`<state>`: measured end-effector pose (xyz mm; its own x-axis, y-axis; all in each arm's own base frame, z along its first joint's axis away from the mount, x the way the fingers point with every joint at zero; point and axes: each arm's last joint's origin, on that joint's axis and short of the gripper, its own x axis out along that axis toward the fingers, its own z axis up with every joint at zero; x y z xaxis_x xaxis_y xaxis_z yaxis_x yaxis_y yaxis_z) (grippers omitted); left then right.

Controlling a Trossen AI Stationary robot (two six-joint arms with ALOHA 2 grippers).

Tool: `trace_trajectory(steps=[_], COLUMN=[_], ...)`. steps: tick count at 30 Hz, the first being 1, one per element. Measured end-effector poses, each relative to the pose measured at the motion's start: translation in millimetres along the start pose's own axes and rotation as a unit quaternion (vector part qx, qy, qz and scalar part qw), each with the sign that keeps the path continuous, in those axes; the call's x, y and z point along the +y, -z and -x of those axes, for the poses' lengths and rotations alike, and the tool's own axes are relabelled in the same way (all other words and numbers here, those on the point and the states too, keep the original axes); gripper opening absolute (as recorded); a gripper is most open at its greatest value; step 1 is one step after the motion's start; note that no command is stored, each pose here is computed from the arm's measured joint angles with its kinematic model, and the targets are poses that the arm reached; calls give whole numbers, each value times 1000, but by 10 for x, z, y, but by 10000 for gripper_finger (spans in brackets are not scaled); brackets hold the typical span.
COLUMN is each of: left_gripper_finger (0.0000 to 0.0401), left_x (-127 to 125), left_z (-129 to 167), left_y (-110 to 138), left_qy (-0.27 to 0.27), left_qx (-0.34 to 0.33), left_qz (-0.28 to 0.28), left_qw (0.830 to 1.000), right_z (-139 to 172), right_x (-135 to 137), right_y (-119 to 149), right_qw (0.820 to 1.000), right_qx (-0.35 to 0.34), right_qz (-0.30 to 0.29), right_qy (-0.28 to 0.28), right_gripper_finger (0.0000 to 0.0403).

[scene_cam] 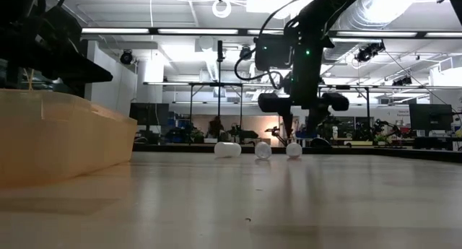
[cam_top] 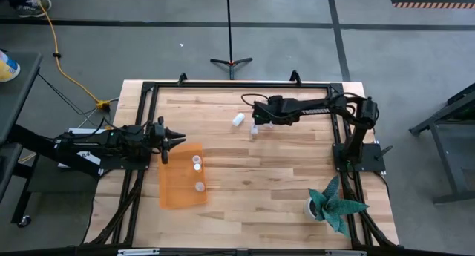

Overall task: Pick and place pill bottles into a basket
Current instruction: Put the top transparent pill bottle into the orange bin

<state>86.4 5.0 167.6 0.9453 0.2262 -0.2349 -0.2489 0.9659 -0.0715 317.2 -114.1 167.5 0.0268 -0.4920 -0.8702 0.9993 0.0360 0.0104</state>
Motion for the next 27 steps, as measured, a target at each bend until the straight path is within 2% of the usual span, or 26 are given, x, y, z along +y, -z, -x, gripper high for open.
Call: trace_trajectory(steps=[8, 16, 21, 27], left_gripper_finger=[108, 108, 108, 108], left_x=[-1, -1, -1, -1], left_z=[0, 0, 0, 0], left_y=[0, 0, 0, 0], left_qy=[2, 2, 1, 1], left_qx=[0, 0, 0, 0], left_qz=[0, 0, 0, 0], left_qw=[1000, 1000, 1000, 1000], right_z=[-228, -385, -414, -450], right_x=[44, 104, 96, 68], right_y=[133, 185, 155, 91], right_qw=[999, 999, 1000, 1000], right_qx=[-2, 1, 1, 9], right_qz=[-33, -34, -17, -23], right_qy=[0, -2, -2, 0], right_gripper_finger=[201, 200, 196, 195])
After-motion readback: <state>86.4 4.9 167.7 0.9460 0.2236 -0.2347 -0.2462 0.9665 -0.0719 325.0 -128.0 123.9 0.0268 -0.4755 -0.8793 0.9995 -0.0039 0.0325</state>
